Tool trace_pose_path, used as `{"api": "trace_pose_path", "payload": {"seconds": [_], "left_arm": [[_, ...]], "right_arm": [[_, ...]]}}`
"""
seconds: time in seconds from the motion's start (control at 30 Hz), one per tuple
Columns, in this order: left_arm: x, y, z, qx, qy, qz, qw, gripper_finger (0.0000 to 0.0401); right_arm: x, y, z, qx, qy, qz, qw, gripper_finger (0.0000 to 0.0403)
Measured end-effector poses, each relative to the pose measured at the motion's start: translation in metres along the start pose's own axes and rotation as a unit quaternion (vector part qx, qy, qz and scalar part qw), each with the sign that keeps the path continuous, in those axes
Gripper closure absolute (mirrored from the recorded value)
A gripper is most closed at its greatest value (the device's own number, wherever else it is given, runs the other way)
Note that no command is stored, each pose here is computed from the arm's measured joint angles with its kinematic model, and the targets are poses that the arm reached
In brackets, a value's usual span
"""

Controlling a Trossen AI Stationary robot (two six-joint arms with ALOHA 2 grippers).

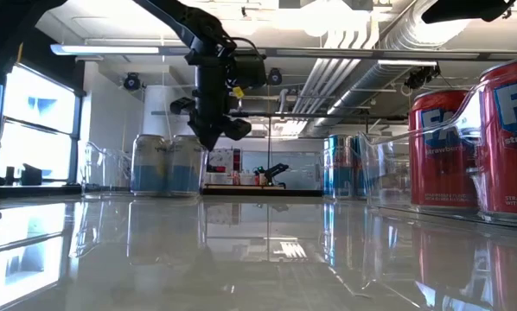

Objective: Sort soda cans
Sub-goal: Move the top left transparent bin to the top center of the table

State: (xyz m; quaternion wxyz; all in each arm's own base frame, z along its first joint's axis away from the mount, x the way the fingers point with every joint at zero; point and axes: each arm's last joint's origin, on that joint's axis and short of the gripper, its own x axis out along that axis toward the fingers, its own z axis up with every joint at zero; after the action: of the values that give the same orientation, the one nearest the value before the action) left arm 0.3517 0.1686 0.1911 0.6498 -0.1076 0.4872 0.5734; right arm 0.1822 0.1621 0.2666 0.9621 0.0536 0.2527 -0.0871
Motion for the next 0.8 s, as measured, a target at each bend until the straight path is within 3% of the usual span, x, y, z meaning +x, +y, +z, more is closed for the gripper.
{"api": "trace_pose_path", "payload": {"seconds": [0.17, 0.43, 0.63, 0.8], "left_arm": [[-0.004, -0.003, -0.003, 0.008, -0.005, 0.004, 1.000, 0.0396], [-0.015, -0.010, -0.010, 0.027, -0.009, -0.003, 1.000, 0.0397], [-0.029, -0.015, -0.017, 0.037, 0.028, -0.057, 0.997, 0.0397], [-0.039, -0.009, -0.001, 0.015, 0.012, -0.092, 0.996, 0.0396]], "right_arm": [[0.000, 0.000, 0.000, 0.000, 0.000, 0.000, 1.000, 0.0018], [0.000, 0.000, 0.000, 0.000, 0.000, 0.000, 1.000, 0.0018], [0.000, 0.000, 0.000, 0.000, 0.001, 0.000, 1.000, 0.0018], [0.000, 0.000, 0.000, 0.001, 0.000, 0.001, 1.000, 0.0018]]}}
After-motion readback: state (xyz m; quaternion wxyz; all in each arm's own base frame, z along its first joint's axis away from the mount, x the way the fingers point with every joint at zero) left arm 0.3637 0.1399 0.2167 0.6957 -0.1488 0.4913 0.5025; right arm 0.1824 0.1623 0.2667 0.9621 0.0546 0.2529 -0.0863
